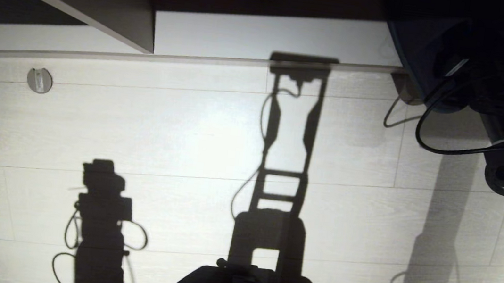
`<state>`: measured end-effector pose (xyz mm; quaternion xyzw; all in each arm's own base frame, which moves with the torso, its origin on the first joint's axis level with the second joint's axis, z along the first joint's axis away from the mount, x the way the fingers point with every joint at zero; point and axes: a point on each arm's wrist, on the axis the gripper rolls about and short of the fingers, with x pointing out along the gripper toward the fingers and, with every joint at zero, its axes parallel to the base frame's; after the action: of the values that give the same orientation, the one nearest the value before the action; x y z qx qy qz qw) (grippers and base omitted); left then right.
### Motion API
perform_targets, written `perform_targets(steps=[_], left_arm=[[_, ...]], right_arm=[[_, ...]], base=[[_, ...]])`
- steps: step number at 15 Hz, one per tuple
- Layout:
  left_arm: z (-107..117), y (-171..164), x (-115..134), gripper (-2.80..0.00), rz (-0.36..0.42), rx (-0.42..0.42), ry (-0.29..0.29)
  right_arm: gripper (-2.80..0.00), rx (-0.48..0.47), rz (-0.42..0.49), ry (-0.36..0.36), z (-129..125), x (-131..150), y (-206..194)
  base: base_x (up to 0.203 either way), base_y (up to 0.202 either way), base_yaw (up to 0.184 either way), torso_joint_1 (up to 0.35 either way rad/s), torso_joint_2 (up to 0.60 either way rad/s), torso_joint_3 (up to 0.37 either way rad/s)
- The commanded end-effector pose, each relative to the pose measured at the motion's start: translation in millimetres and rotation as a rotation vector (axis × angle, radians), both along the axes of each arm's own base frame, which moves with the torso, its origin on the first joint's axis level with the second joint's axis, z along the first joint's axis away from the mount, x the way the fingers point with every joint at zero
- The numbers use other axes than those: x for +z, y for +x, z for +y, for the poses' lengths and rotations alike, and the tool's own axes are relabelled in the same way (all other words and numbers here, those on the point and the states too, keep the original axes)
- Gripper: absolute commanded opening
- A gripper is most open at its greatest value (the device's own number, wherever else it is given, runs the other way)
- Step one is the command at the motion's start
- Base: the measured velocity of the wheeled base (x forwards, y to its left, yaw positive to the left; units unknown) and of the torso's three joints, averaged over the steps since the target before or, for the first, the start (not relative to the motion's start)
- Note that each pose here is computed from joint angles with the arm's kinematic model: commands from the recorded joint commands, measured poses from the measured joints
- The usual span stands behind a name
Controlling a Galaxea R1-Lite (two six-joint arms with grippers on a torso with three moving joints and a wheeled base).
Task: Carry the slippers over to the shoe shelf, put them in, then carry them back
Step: Place the slippers into the shoe cabinet
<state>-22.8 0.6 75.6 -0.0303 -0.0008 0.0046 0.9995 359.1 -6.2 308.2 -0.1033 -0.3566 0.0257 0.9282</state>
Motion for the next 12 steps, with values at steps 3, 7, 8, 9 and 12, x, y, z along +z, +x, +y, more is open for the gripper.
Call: perform_targets(steps=[3,7,8,9,12], left_arm=[[0.0,0.0,0.0,-2.8,0.0,0.002,-0.001],[0.0,0.0,0.0,-2.8,0.0,0.0,-0.001],[0.0,0.0,0.0,-2.8,0.0,0.0,-0.001],[0.0,0.0,0.0,-2.8,0.0,0.002,-0.001],[0.0,0.0,0.0,-2.8,0.0,0.002,-0.001]], right_arm=[[0.0,0.001,-0.013,-0.001,0.1,3.2,-3.8],[0.0,0.002,-0.011,0.0,0.1,3.5,-6.0],[0.0,0.003,-0.008,0.0,-0.1,3.9,-8.3],[0.0,0.006,-0.002,0.001,0.3,3.3,-10.6],[0.0,0.007,-0.001,0.001,0.4,3.5,-11.8]], base=[[0.0,0.0,0.0,0.0,0.0,0.0],[0.0,0.0,0.0,0.0,0.0,0.0],[0.0,0.0,0.0,0.0,0.0,0.0],[0.0,0.0,0.0,0.0,0.0,0.0],[0.0,0.0,0.0,0.0,0.0,0.0]])
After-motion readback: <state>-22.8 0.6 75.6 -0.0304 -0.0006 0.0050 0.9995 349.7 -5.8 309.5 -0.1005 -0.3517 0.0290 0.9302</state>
